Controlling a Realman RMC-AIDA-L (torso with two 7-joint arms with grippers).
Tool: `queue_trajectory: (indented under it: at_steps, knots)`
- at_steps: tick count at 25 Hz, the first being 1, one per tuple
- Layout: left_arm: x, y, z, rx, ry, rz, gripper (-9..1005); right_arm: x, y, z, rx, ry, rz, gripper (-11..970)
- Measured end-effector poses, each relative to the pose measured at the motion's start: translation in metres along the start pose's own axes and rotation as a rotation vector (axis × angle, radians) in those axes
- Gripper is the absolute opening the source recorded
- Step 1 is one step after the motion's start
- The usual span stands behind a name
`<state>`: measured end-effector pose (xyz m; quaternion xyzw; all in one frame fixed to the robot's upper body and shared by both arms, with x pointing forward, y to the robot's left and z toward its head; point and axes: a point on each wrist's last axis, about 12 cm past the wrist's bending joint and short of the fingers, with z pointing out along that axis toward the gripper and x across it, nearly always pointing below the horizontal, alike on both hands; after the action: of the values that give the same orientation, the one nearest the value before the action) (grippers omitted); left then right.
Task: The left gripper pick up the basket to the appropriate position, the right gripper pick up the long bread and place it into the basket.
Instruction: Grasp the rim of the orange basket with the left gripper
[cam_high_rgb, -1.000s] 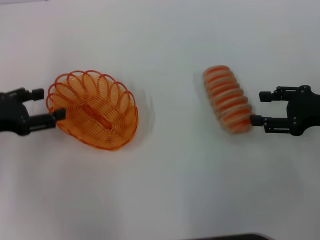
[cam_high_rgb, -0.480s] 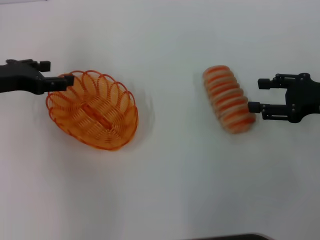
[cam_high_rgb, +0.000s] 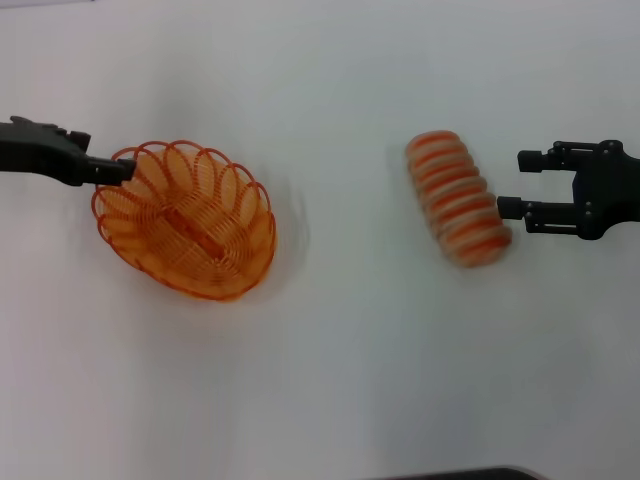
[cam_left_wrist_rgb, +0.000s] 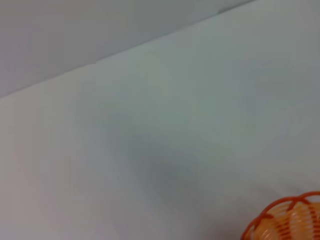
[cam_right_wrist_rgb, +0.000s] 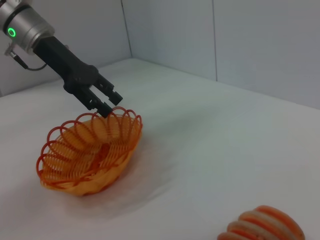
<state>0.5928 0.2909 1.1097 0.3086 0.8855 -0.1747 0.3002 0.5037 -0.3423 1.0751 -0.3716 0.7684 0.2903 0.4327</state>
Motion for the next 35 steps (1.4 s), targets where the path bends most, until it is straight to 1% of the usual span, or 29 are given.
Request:
queue_trajectory:
  at_steps: [2, 3, 6, 8, 14, 19, 30, 35]
  knots:
    - [0.000, 0.000, 0.001, -0.009, 0.012, 0.004, 770, 0.000, 0.000, 0.000, -0.001, 0.000, 0.000, 733]
    - [0.000, -0.003, 0.005, -0.015, 0.042, 0.023, 767, 0.000, 0.000, 0.000, -0.001, -0.001, 0.000, 733]
    - [-0.001, -0.005, 0.008, -0.009, 0.057, 0.034, 757, -0.001, -0.001, 0.000, 0.003, -0.004, 0.000, 733]
    - [-0.002, -0.011, 0.013, 0.004, 0.077, 0.049, 751, -0.001, -0.001, 0.000, 0.004, -0.005, -0.001, 732]
    - [-0.002, -0.016, 0.018, 0.019, 0.087, 0.058, 731, -0.003, -0.003, -0.001, 0.012, -0.007, -0.003, 732]
    - [0.000, -0.017, 0.018, 0.025, 0.092, 0.056, 715, -0.004, -0.004, -0.001, 0.022, -0.015, -0.002, 732]
    - [0.000, -0.019, 0.019, 0.030, 0.092, 0.055, 497, -0.004, -0.006, -0.002, 0.037, -0.029, 0.004, 731]
    - [-0.001, -0.020, 0.019, 0.033, 0.091, 0.057, 239, -0.004, -0.005, -0.001, 0.038, -0.033, 0.004, 731]
